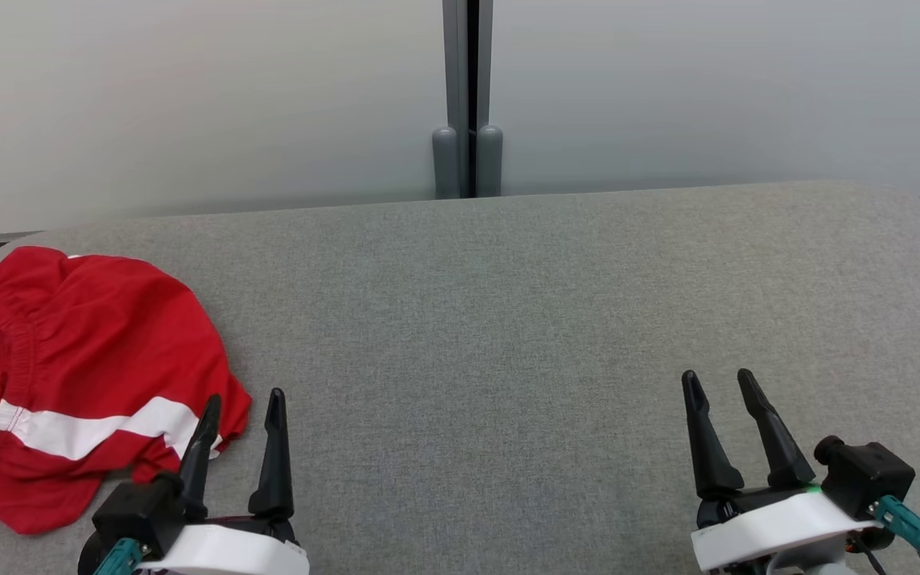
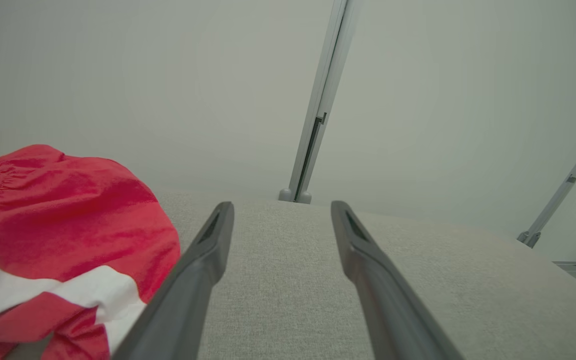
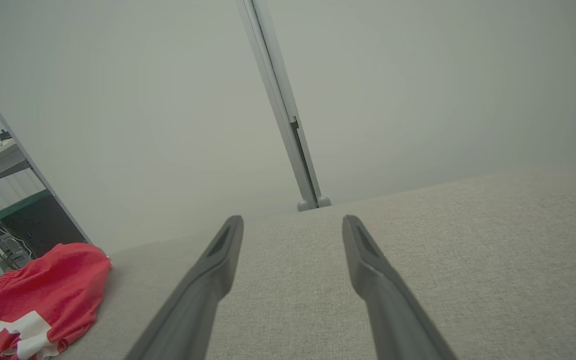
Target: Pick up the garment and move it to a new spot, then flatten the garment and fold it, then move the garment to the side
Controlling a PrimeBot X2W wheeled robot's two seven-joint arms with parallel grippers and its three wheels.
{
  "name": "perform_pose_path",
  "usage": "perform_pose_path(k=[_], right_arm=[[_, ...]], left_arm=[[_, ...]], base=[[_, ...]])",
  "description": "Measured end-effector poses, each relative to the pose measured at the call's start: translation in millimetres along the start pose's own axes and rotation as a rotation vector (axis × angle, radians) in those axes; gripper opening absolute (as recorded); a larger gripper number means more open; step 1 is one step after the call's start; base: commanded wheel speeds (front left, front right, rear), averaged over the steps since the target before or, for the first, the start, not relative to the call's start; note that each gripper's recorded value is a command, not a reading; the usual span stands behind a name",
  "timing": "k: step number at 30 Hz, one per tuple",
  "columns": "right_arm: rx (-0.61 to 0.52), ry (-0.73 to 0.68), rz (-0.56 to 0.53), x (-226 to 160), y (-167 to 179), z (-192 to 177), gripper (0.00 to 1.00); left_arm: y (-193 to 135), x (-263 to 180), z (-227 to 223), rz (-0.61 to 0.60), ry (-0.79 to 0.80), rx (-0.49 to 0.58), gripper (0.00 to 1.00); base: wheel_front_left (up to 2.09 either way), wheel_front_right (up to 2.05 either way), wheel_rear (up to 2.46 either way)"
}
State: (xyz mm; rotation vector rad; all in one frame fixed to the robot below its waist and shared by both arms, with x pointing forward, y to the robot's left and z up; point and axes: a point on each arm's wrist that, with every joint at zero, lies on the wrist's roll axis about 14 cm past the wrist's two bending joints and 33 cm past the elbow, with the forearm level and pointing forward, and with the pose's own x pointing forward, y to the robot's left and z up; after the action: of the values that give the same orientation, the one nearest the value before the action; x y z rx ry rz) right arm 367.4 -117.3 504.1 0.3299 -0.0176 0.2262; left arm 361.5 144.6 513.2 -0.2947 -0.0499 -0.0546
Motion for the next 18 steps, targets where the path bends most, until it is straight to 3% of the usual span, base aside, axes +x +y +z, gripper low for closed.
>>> perform_pose_path(k=[18], right_arm=[[-0.142,0.007,0.003,-2.8,-4.2,-3.4,1.00]], left_arm=[[11.2,-6.3,-1.4,0.016,-0.014,0.139,1.00]], base=[[0.00,0.00,0.00]])
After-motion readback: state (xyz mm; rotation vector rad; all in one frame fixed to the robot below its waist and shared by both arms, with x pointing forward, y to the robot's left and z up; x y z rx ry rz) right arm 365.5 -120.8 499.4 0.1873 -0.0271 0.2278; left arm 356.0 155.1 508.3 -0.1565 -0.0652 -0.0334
